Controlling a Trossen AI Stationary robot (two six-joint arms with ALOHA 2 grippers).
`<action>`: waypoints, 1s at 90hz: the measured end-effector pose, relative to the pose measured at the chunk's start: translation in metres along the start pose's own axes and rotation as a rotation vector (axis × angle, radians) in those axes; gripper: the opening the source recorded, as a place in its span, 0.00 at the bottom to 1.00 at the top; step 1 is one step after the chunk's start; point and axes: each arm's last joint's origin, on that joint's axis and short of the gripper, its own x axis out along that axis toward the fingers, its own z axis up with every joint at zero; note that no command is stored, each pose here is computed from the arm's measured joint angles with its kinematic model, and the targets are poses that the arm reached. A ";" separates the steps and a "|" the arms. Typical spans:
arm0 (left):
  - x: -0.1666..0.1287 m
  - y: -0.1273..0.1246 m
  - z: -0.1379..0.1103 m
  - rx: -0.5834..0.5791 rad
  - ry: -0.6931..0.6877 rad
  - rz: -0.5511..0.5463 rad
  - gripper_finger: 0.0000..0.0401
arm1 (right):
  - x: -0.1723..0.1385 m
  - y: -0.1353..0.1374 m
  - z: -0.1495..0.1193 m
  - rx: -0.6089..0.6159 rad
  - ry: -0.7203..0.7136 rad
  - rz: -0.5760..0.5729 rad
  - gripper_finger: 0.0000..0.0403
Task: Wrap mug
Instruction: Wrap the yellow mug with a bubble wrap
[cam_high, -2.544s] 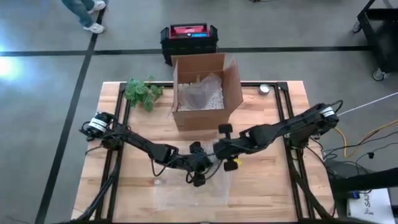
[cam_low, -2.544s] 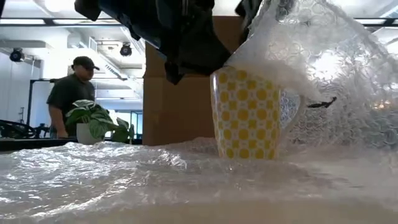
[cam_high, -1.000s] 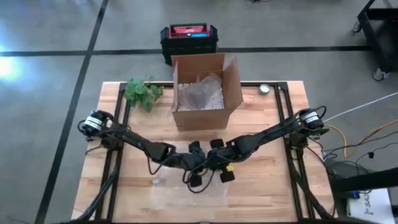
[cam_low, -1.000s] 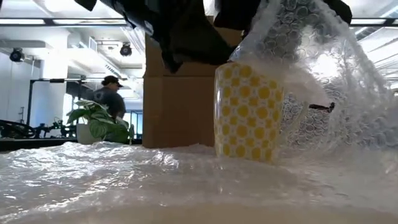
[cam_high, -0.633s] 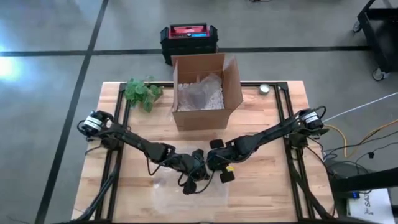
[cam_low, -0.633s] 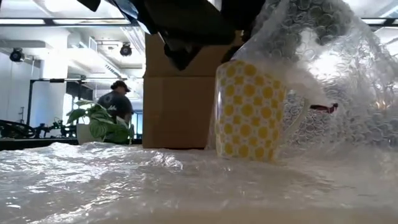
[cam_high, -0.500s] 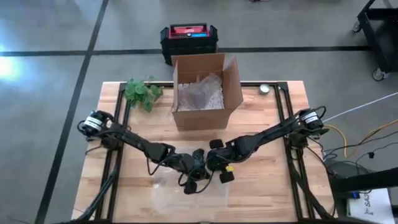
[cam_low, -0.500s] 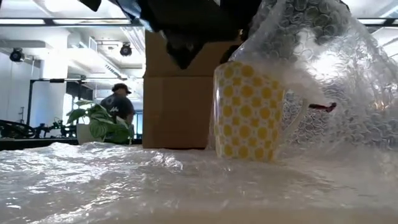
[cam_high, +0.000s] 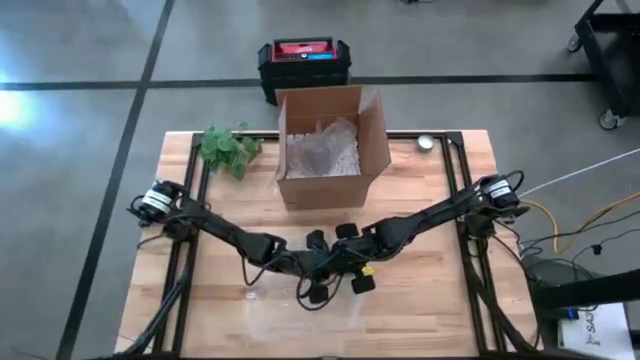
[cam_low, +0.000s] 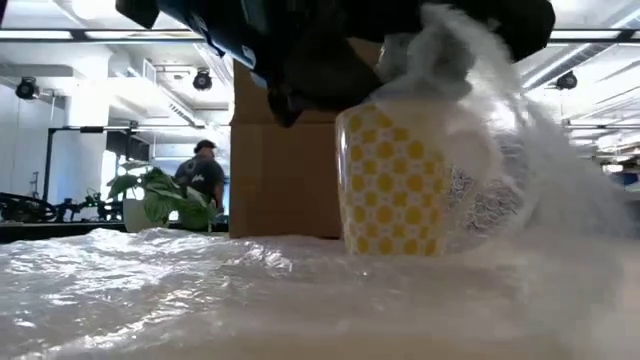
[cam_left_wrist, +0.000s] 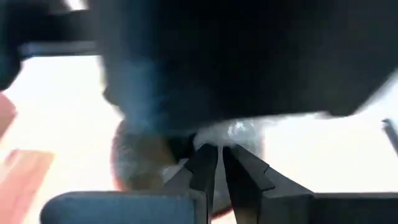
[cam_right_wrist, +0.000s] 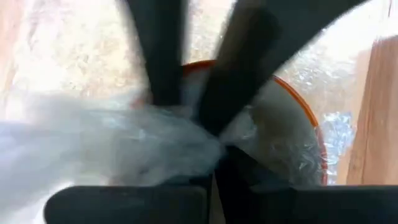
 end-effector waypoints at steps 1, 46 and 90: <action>0.000 0.000 0.000 -0.002 0.002 0.004 0.05 | -0.001 0.000 0.000 0.000 0.002 0.000 0.00; 0.001 0.002 -0.003 -0.016 0.016 0.021 0.05 | -0.043 0.000 0.016 -0.006 0.057 -0.013 0.00; 0.001 0.002 -0.004 -0.029 0.014 0.022 0.05 | -0.065 0.028 0.024 -0.029 -0.027 0.016 0.00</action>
